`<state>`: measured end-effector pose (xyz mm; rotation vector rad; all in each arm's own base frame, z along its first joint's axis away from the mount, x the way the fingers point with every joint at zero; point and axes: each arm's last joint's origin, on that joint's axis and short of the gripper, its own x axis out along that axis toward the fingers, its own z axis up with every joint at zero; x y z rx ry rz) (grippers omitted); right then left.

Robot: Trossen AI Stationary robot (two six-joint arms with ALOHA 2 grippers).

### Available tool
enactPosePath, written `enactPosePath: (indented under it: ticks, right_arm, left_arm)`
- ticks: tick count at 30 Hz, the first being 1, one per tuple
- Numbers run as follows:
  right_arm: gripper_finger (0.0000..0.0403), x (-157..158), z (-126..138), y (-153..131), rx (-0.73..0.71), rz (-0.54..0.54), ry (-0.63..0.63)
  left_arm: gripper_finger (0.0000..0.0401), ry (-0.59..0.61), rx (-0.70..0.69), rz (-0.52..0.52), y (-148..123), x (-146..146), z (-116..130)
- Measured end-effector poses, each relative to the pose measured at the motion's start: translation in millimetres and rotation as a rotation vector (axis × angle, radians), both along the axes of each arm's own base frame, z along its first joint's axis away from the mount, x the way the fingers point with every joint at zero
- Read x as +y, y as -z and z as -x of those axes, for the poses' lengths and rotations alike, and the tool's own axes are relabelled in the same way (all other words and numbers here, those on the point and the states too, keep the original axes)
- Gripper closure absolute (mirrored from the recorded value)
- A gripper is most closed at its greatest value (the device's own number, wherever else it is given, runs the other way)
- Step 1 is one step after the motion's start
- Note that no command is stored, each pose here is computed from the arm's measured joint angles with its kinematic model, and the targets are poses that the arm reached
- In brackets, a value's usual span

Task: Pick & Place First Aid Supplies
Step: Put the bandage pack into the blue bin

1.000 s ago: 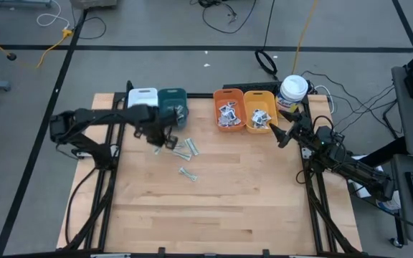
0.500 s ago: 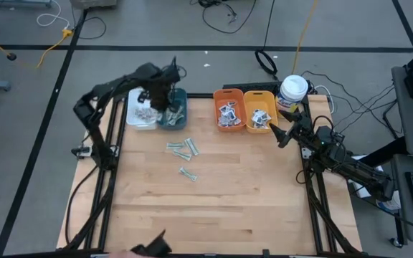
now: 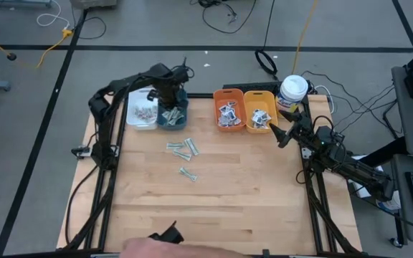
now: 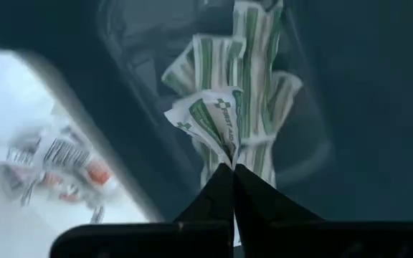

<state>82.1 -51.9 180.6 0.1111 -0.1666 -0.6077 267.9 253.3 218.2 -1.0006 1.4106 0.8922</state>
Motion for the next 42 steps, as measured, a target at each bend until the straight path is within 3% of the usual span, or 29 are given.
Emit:
enactPosePath:
  ticks: [11, 17, 22, 27, 34, 42]
  right_arm:
    - [0.0011, 0, 0, 0, 0.0, 0.0, 0.0]
    - [0.0011, 0, 0, 0, 0.0, 0.0, 0.0]
    - [0.0011, 0, 0, 0, 0.0, 0.0, 0.0]
    - [0.0011, 0, 0, 0, 0.0, 0.0, 0.0]
    - [0.0011, 0, 0, 0, 0.0, 0.0, 0.0]
    - [0.0011, 0, 0, 0, 0.0, 0.0, 0.0]
  left_arm:
    - [0.038, -0.015, -0.026, -0.023, 24, 8, -15]
    - [0.0281, 0.007, -0.115, 0.002, 9, 5, -13]
    - [0.0178, 0.139, -0.192, -0.012, -11, -2, -10]
    - [0.0122, 0.455, -0.234, -0.077, -30, -17, -13]
    - [0.0107, 1.205, -0.274, -0.189, -51, -50, -25]
    - [0.0107, 1.548, -0.295, -0.17, -53, -109, -55]
